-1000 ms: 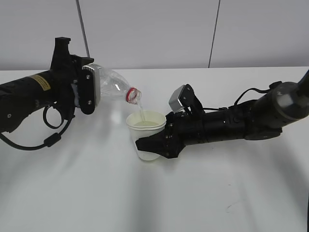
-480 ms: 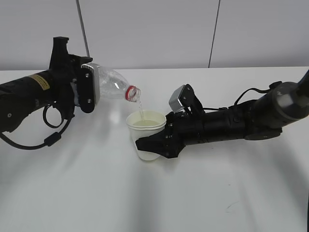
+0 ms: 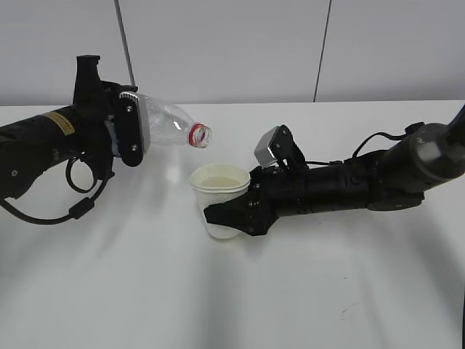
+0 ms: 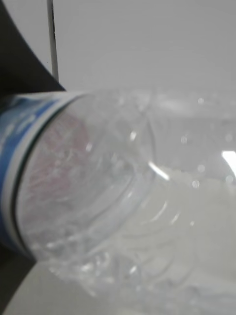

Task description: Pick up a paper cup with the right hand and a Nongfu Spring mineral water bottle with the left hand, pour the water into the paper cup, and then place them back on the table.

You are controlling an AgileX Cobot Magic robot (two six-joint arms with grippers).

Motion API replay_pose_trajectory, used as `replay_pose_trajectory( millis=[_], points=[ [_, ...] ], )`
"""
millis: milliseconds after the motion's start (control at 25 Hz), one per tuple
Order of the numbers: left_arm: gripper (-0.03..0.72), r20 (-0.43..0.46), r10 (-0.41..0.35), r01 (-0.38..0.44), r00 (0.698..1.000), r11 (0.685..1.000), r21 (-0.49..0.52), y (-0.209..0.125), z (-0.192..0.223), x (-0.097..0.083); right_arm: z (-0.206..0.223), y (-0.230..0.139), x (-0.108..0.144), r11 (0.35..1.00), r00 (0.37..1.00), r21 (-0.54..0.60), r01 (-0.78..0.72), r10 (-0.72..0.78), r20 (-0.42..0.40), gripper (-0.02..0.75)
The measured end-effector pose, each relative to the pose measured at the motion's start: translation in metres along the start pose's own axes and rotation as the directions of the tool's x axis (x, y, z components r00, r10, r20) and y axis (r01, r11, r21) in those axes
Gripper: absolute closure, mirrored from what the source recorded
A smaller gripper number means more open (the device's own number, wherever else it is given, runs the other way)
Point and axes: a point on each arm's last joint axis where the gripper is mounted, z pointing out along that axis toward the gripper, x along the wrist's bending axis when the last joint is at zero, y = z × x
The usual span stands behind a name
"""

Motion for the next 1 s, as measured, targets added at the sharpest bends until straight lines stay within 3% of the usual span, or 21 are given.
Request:
replay_pose_trajectory(
  millis=[200,360,560,760,920,1000],
  points=[
    [0.301,0.001,-0.068,0.068,0.998,0.998,0.002,0.000,0.000,0.000,0.000,0.001,-0.002,1.000,1.000,-0.014,0.004,-0.003,0.018,0.231],
    [0.301,0.000,-0.181,0.181,0.983,0.983,0.005,0.000,0.000,0.000,0.000,0.002,-0.003,1.000,1.000,-0.022,0.004,-0.004,0.030,0.231],
    [0.301,-0.017,-0.383,0.383,0.924,0.923,0.030,-0.003,0.000,0.000,0.000,0.004,-0.005,0.999,0.998,-0.044,-0.006,0.009,0.058,0.231],
    [0.301,-0.039,-0.574,0.575,0.818,0.817,0.043,-0.005,0.000,0.001,0.000,0.005,-0.007,0.998,0.997,-0.058,-0.014,0.018,0.075,0.231],
    [0.301,-0.049,-0.718,0.719,0.695,0.694,0.037,-0.006,0.000,0.001,-0.001,0.005,-0.008,0.998,0.996,-0.062,-0.018,0.024,0.082,0.231],
    [0.301,-0.054,-0.797,0.798,0.602,0.601,0.031,-0.006,0.000,0.001,-0.004,0.005,-0.011,0.998,0.996,-0.064,-0.021,0.027,0.090,0.231]
  ],
)
